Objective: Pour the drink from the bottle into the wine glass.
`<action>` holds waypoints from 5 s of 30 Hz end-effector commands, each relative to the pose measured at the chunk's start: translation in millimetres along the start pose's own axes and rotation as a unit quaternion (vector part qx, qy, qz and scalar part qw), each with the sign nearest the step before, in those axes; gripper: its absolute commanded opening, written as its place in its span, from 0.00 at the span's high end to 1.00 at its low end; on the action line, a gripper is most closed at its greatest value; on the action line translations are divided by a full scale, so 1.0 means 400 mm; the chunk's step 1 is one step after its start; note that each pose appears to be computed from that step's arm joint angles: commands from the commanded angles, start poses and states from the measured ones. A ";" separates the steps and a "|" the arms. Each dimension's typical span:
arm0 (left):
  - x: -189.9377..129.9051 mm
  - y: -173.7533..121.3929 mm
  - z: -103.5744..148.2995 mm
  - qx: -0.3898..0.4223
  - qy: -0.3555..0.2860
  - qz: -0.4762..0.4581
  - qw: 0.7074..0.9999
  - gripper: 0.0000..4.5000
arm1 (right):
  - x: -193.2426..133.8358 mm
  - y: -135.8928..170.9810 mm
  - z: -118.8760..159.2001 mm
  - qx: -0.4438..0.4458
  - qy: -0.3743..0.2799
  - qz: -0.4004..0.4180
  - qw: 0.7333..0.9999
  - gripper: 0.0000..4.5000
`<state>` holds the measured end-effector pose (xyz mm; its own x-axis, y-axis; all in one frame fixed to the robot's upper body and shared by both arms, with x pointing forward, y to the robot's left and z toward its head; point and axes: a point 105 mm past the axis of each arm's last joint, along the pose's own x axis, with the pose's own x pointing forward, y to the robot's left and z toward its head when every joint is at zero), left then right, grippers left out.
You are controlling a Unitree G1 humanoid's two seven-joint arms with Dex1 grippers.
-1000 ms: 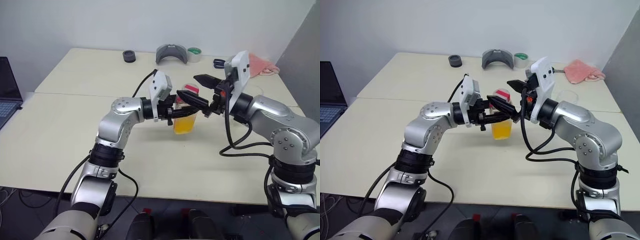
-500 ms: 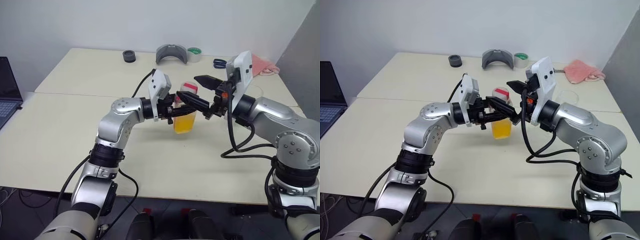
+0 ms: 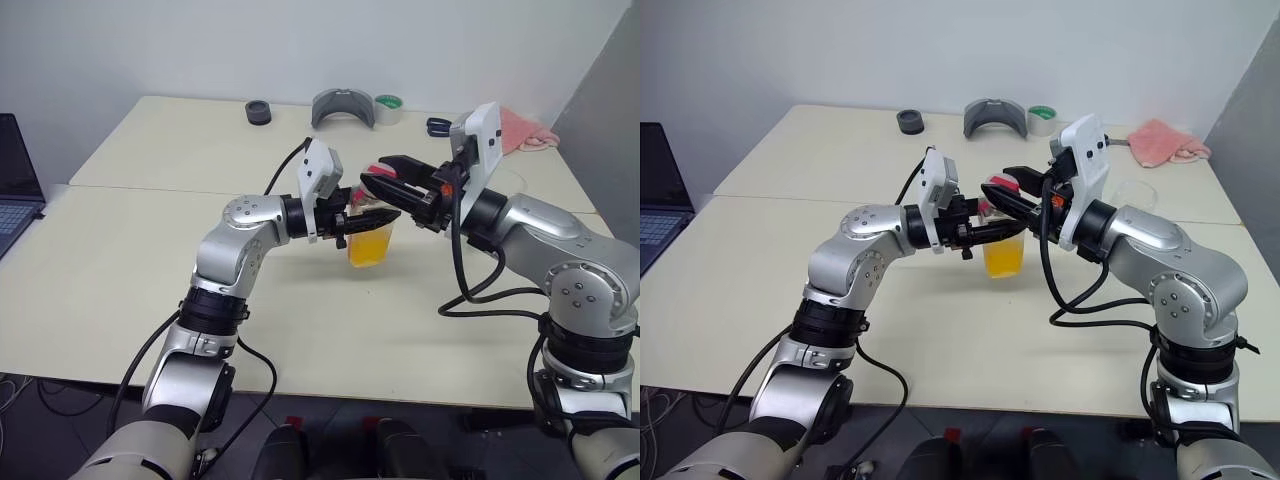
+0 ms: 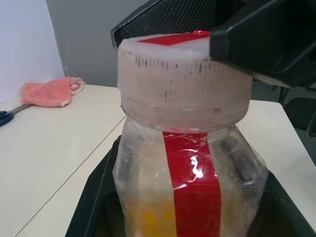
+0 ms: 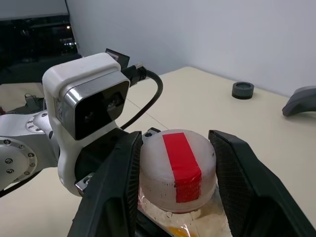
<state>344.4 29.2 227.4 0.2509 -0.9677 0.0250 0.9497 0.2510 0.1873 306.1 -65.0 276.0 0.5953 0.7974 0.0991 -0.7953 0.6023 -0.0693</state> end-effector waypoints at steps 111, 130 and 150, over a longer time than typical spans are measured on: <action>-0.072 -0.139 0.133 0.003 -0.024 -0.089 0.996 0.59 | 0.023 0.053 0.048 -0.092 0.014 0.295 0.951 0.51; -0.053 -0.060 0.089 0.006 -0.020 -0.046 0.999 0.59 | -0.028 0.059 0.069 -0.063 -0.002 0.119 0.991 0.01; -0.036 -0.046 0.082 0.012 -0.018 -0.062 0.998 0.59 | 0.007 0.053 0.081 -0.041 -0.033 -0.015 0.999 0.45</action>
<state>324.2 38.7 241.0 0.1508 -0.9885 0.0120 0.9764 0.1509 0.1548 290.4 -46.4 288.6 0.6030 0.7921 0.0950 -0.7840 0.6104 -0.1130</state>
